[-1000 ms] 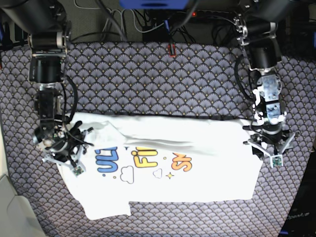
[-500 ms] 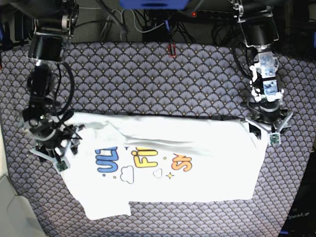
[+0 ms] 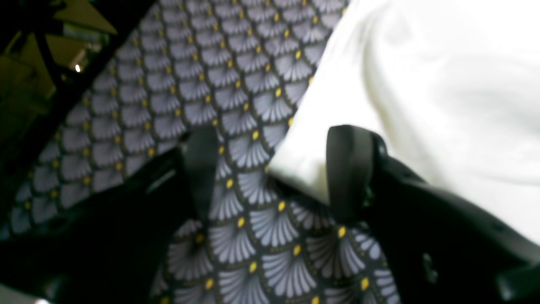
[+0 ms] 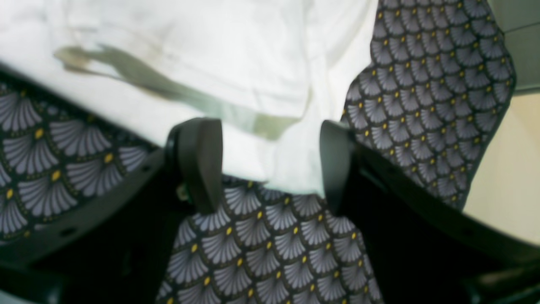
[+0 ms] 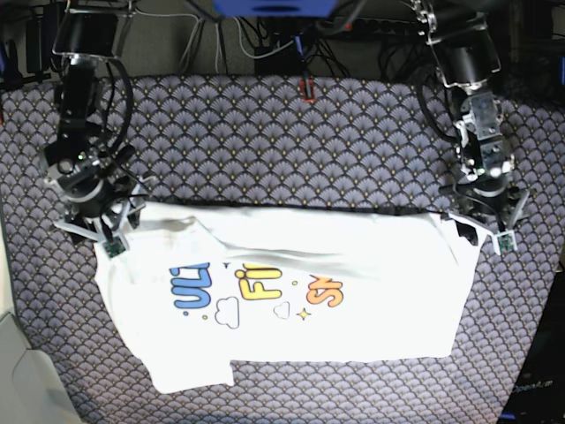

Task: Fold the T-shirt properly
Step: 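Pull the folded edge back toward the collar side with both grippers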

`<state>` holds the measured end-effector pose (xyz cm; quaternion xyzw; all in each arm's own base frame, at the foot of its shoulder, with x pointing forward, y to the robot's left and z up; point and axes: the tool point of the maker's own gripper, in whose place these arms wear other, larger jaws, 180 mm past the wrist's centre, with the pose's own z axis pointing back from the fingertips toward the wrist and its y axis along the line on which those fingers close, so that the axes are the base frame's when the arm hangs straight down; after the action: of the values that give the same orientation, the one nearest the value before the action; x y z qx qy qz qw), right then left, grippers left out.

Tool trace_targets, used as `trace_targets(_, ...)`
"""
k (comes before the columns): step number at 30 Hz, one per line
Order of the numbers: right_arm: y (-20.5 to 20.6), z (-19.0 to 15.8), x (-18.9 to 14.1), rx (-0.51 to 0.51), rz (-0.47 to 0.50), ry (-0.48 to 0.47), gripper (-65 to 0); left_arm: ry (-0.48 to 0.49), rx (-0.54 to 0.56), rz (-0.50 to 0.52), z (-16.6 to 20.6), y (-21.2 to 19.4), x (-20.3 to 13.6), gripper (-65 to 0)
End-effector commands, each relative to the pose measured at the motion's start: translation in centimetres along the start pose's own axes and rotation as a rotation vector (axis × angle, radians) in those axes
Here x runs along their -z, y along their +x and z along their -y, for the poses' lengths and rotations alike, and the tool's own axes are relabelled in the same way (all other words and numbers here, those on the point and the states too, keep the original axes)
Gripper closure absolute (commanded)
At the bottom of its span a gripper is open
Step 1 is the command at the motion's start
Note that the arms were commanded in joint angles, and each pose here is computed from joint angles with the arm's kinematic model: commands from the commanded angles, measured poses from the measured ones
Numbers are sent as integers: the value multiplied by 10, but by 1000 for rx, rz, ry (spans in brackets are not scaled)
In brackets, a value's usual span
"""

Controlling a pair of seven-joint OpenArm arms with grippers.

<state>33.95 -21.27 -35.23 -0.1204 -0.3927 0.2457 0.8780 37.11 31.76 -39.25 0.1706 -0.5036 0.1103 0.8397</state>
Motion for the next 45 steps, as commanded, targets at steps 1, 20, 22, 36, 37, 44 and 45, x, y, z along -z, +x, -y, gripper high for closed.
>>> trace_targets(1, 17, 10, -5, -6, 58, -27, -371, 8, -9, 52, -3, 21, 6, -391)
trace_targets(20, 9, 17, -26, -18, 64, -69, -372, -16, -29, -2, 11, -12, 25, -257)
trace_targets(22, 7, 16, -25, -17, 57, -66, -372, -15, -28, -2, 10, -12, 25, -132)
trace_targets(36, -20, 41, 15, 42, -47, -45, -372, -4, -17, 6, 2, -8, 26, -3)
trace_targets(37, -22, 46, 16, 55, -50, -53, -372, -4, -17, 6, 2, -8, 26, -3)
trace_targets(44, -40, 56, 21, 90, -93, -58, -372, -2, -15, 9, 0, -7, 27, -3)
trace_targets(45, -41, 55, 21, 92, -96, -55, -372, -2, -15, 9, 0, -7, 27, -3)
